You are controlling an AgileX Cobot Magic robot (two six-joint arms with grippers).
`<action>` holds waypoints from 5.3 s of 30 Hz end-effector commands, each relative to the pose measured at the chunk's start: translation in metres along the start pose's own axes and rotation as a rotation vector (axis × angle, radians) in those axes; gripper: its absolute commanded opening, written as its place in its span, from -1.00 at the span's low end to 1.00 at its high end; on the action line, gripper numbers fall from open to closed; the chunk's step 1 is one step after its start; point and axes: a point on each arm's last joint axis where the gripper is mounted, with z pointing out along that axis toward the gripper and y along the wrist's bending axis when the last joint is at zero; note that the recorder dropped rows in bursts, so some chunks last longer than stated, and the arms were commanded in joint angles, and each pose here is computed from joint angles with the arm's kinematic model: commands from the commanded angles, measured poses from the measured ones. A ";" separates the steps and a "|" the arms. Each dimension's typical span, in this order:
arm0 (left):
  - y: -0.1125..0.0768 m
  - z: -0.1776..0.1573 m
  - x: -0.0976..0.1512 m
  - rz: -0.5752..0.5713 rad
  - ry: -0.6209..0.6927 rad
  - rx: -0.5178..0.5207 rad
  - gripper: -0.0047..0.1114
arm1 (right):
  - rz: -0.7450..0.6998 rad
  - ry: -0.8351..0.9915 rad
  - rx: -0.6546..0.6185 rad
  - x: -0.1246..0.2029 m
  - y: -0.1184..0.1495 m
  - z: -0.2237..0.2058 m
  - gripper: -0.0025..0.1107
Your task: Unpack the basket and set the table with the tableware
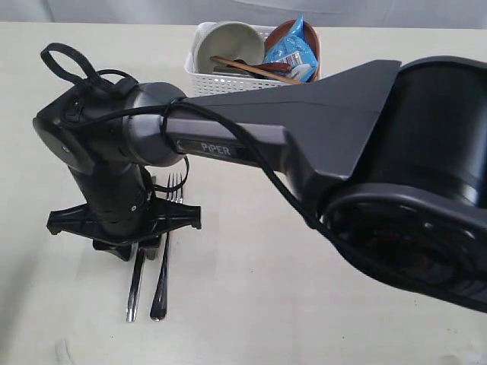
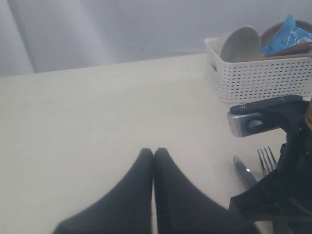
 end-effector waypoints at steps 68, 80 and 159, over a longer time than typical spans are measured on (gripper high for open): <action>0.000 0.000 0.000 -0.002 -0.013 0.005 -0.92 | 0.140 -0.530 -0.416 -0.200 -0.178 -0.111 -0.18; 0.000 0.000 0.000 -0.002 -0.013 0.005 -0.92 | -0.732 -0.562 0.242 -0.191 -0.215 -0.136 -0.18; 0.000 0.000 0.000 -0.007 -0.013 0.007 -0.92 | -1.187 -0.944 0.457 -0.230 -0.168 -0.089 -0.96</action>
